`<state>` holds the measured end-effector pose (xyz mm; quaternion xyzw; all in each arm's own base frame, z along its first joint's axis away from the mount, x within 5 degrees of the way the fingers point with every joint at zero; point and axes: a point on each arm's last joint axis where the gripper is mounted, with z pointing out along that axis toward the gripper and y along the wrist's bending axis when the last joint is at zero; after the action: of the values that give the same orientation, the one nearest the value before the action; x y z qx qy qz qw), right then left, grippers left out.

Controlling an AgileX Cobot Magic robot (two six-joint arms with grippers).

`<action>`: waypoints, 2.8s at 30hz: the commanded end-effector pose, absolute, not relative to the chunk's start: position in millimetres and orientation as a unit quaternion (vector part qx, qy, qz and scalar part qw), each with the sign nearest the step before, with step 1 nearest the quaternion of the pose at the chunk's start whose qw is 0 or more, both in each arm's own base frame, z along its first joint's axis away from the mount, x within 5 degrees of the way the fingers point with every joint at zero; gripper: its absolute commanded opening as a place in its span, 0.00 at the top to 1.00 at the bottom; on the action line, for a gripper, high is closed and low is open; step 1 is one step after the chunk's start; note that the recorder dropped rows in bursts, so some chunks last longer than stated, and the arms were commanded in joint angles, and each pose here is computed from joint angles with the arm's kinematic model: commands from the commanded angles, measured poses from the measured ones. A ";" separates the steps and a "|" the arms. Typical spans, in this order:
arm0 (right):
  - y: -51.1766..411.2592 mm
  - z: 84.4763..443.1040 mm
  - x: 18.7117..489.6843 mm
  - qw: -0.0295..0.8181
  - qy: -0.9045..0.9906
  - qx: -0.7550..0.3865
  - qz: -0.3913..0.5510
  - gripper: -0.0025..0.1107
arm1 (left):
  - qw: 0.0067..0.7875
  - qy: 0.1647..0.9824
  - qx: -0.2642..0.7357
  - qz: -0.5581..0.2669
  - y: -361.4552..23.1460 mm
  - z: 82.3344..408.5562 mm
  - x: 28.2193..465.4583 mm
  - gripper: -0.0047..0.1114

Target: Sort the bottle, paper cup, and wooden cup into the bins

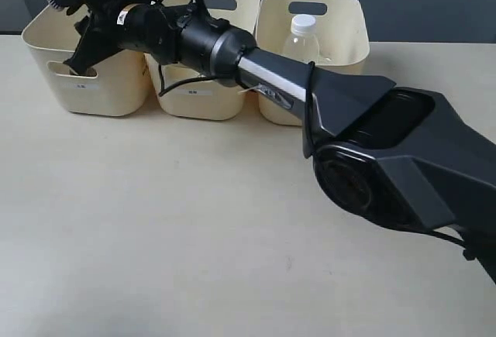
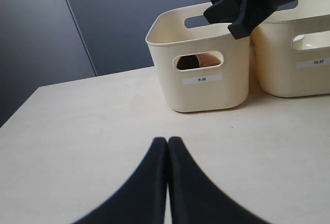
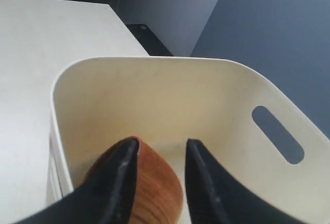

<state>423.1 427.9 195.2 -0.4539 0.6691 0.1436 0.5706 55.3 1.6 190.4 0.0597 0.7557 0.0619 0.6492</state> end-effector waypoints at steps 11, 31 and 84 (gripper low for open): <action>413.1 367.9 347.9 0.585 0.617 -0.491 0.193 0.81 | 0.651 0.754 0.058 0.060 1.5 192.2 55.5 0.96; 382.7 433.0 279.0 0.439 0.637 -0.525 0.357 0.98 | 0.651 0.754 0.058 0.060 1.5 192.2 55.5 0.96; 114.0 412.8 213.1 0.545 0.771 -0.322 0.063 0.98 | 0.651 0.754 0.058 0.060 1.5 192.2 55.5 0.96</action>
<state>220.3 135.0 421.6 -0.3611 0.7715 0.0670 0.5195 55.3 1.6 190.4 0.0597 0.7557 0.0619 0.6492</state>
